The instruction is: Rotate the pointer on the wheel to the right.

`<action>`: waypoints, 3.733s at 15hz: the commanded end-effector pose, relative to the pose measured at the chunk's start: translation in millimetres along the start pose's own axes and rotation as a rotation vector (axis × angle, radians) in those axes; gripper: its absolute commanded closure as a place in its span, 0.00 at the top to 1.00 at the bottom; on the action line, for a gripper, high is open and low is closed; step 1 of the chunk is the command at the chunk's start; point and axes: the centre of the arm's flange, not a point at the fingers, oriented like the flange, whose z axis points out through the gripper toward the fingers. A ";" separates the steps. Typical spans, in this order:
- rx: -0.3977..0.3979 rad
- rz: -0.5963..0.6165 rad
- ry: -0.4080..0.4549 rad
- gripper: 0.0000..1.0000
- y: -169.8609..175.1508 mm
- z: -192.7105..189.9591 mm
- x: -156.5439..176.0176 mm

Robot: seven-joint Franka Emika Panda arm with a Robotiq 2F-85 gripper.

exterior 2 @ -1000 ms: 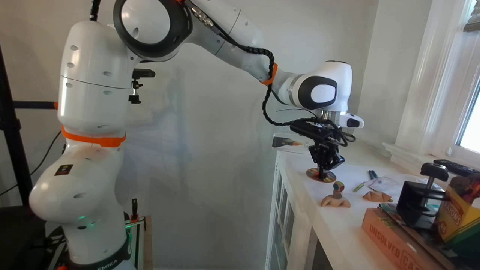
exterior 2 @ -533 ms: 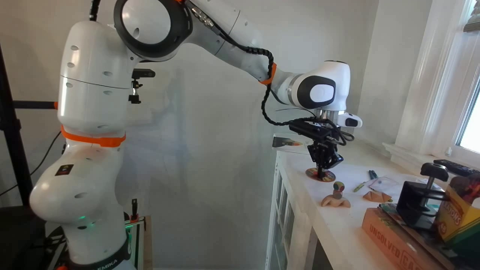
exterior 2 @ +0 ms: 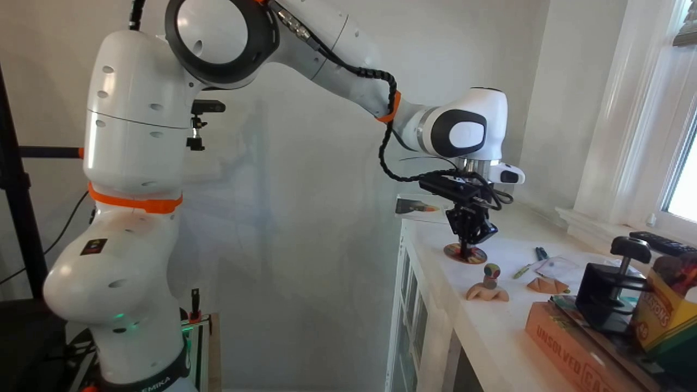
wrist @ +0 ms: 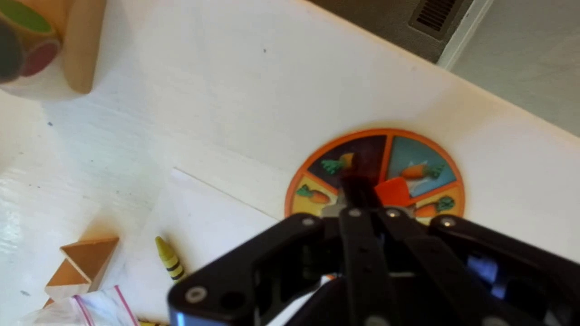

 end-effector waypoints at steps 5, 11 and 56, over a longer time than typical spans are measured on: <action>-0.002 -0.003 -0.001 0.00 -13.0 -1.2 -8.8; 0.003 -0.026 -0.004 0.00 -21.8 -2.3 -9.7; 0.028 0.007 -0.135 0.65 -19.0 -112.7 -62.7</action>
